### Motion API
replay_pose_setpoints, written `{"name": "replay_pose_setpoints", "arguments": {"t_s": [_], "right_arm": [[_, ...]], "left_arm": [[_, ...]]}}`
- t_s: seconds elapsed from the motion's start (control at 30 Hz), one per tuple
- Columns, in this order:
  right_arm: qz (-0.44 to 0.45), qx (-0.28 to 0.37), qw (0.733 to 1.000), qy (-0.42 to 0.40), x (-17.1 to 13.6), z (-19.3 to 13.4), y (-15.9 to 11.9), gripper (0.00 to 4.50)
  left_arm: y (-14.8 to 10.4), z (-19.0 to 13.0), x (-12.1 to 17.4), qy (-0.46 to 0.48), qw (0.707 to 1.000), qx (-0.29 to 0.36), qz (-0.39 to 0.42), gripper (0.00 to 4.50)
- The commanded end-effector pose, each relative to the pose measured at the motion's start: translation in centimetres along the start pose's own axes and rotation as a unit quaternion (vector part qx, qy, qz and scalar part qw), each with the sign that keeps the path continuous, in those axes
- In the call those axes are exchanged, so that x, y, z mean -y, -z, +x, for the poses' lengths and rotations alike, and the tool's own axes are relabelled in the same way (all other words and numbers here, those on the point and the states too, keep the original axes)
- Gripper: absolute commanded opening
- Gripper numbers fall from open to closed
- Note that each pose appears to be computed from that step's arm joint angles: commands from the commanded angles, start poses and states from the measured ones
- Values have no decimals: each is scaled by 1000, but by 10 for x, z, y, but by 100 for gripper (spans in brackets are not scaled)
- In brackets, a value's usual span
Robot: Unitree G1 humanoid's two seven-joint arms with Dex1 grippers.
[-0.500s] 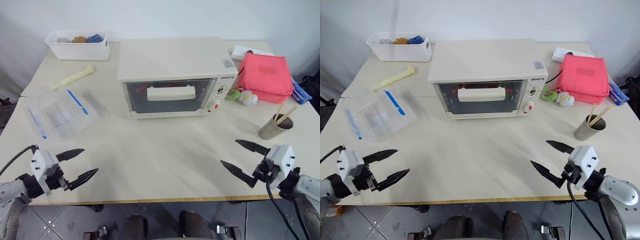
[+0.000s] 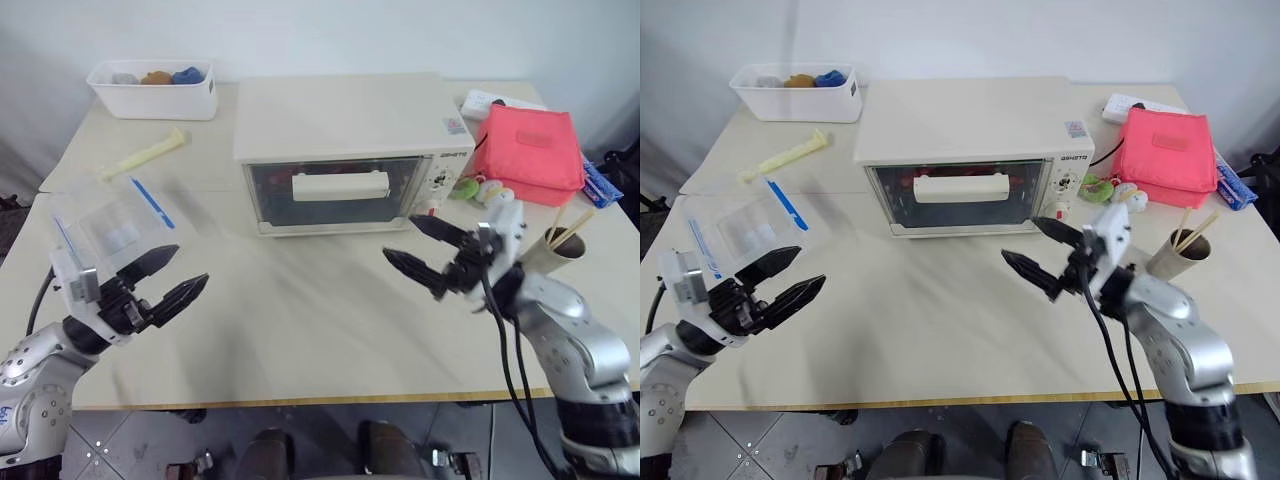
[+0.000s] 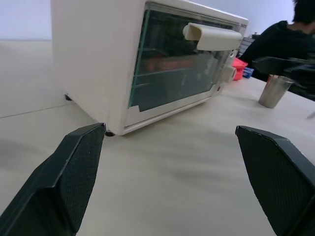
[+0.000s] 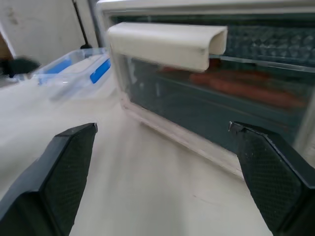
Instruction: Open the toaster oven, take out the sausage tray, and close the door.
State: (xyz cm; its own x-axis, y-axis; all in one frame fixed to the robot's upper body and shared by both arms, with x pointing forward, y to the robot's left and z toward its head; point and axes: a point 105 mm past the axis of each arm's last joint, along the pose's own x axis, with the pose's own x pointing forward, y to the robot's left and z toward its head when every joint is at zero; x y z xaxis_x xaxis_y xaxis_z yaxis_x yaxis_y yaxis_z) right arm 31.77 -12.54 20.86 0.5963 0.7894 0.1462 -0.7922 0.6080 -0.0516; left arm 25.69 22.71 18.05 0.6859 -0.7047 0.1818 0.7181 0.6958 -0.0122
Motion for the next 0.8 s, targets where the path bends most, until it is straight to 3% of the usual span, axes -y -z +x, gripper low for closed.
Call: {"name": "replay_pose_setpoints", "arguments": {"t_s": [0.03,0.33,0.43,0.57,0.73,0.8], "right_arm": [[-15,-10,1000,-1,5,9,-1,447],[-27,14,999,-27,5,29,-12,447],[-79,59,992,-83,-17,30,-23,447],[-136,42,979,-146,-38,17,-12,447],[-181,17,968,-172,-43,7,0,447],[-191,14,966,-171,-42,5,2,450]], "left_arm": [[-8,6,6,9,1000,10,7,450],[-11,14,12,7,1000,14,1,450],[-6,16,17,4,1000,-2,-16,450],[-9,18,10,-17,999,3,-29,450],[-18,23,0,-22,999,22,-41,450],[-22,25,-4,-24,998,35,-43,412]]}}
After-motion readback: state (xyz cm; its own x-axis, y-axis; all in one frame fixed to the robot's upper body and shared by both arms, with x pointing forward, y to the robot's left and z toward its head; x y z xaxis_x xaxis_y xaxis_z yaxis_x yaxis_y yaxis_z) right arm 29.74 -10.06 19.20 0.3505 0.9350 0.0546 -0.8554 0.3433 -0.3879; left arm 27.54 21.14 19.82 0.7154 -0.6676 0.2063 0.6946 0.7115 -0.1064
